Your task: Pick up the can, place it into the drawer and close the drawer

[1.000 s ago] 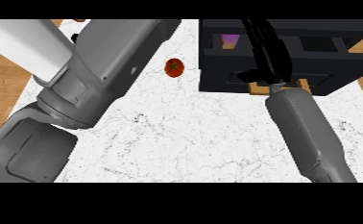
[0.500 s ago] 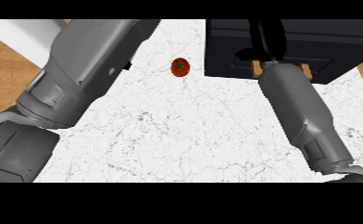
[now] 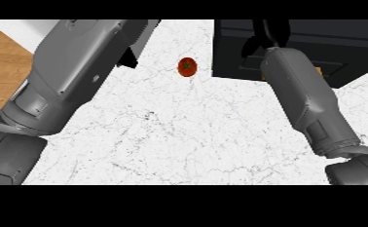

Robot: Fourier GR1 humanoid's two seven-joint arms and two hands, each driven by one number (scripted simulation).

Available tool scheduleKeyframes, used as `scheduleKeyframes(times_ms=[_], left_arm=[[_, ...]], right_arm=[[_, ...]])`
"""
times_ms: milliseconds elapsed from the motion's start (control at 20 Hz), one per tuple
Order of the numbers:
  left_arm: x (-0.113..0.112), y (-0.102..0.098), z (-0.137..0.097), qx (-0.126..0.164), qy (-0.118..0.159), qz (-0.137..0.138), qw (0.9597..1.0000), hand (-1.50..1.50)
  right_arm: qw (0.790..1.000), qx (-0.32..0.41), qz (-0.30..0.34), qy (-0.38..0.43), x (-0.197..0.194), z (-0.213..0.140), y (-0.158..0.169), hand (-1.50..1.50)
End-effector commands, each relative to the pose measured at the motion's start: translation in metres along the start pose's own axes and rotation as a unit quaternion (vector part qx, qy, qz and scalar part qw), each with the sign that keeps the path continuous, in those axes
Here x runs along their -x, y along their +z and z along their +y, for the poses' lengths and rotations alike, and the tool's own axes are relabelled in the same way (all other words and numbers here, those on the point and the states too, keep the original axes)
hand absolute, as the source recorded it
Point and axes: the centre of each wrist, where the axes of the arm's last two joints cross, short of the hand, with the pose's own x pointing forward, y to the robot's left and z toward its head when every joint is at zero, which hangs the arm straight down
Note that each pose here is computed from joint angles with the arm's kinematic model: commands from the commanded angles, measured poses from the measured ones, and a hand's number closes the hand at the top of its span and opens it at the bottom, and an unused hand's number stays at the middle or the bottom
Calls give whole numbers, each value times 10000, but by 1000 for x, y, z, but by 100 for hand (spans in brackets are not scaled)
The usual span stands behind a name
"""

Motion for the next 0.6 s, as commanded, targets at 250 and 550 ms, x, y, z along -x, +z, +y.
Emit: scheduleKeyframes(times_ms=[250, 550], left_arm=[[4, 9, 20, 88, 18, -28, 10000, -150], [6, 11, 51, 107, 6, -8, 9999, -150]], right_arm=[[9958, 440, -58, -798, -21, -34, -40, -150], [9919, 584, -76, -1128, -25, -32, -40, -150]])
